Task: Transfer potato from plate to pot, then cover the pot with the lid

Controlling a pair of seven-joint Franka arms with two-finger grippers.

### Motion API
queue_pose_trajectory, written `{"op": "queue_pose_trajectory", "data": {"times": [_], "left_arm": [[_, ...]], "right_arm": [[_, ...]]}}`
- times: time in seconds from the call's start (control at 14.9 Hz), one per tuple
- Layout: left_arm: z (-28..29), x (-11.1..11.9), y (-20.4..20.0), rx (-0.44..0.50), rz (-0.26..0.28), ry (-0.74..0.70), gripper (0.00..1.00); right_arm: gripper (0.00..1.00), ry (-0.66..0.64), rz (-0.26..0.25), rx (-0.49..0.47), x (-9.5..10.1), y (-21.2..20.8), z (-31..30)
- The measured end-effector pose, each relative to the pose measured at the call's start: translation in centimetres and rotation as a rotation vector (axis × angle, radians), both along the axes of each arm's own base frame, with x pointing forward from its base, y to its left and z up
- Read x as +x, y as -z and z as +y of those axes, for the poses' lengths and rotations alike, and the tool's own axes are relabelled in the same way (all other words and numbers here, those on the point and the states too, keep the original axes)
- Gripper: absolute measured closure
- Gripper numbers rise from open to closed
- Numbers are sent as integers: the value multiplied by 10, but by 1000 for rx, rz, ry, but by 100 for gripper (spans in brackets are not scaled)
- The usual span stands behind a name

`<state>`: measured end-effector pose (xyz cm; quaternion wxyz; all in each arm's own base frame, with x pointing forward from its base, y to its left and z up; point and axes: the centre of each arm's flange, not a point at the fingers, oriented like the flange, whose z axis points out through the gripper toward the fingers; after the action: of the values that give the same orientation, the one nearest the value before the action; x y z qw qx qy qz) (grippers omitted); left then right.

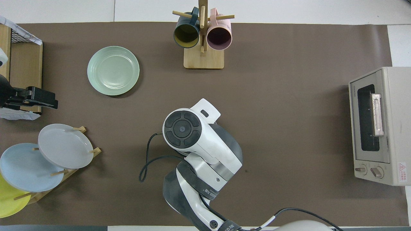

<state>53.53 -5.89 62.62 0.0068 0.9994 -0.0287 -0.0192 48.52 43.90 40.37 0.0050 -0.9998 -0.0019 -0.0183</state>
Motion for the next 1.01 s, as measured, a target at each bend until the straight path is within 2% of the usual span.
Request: {"op": "queue_pose_trajectory", "data": {"times": [0.27, 0.67, 1.01], "left_arm": [[0, 0, 0, 0, 0, 0, 0], [0, 0, 0, 0, 0, -1, 0], [1, 0, 0, 0, 0, -2, 0]], "right_arm": [[33, 29, 24, 26, 4, 0, -4], [33, 38, 34, 26, 6, -2, -7], [33, 92, 78, 26, 23, -11, -29]]}}
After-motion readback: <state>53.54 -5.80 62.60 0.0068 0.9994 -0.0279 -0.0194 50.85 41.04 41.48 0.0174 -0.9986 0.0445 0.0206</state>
